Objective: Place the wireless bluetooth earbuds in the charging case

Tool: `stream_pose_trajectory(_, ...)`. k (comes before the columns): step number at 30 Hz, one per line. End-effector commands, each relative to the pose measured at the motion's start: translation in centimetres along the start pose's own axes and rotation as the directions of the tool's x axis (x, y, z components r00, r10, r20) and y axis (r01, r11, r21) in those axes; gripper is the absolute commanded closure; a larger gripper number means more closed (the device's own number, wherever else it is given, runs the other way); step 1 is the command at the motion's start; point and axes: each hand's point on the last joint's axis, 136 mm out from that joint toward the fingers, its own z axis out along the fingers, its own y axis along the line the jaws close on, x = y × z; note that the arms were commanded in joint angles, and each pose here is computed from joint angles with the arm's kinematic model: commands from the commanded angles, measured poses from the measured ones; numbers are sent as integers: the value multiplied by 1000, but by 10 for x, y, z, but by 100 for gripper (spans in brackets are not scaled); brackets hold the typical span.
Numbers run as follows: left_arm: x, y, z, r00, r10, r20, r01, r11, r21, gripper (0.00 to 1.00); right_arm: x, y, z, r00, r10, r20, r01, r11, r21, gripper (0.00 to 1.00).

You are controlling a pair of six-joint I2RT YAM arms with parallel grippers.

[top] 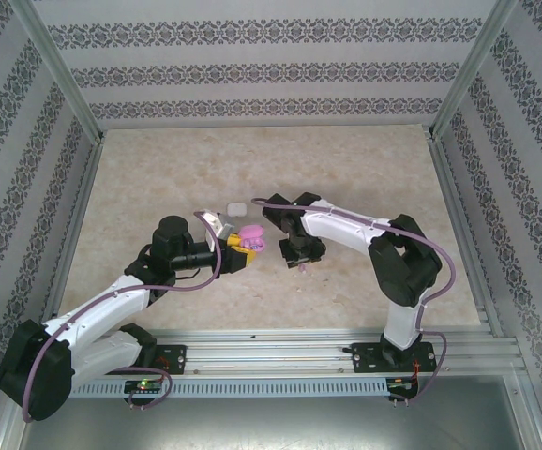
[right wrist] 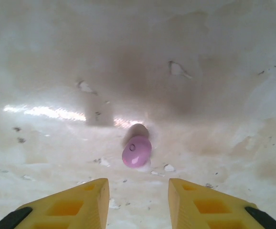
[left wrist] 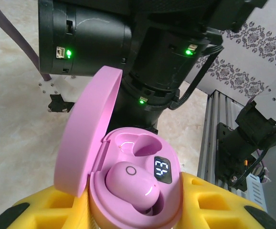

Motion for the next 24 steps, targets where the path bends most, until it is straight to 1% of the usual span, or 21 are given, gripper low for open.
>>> stream_pose_trajectory(1,-1,1,-2,1000,15,11,-15,1000,-1,93,4,-2,-3,1000,27,-1,-27,999,43,64)
stream_pose_trajectory(13,2,0,-5,1000,17,9,-17,1000,-7,93,-2,4,14,999,38,-16,-37,997,70,72)
stream_pose_trajectory(24,2,-1,-6,1000,16,8,-16,1000,-7,93,-4,7,27,999,35,-38,-32,996,80,75)
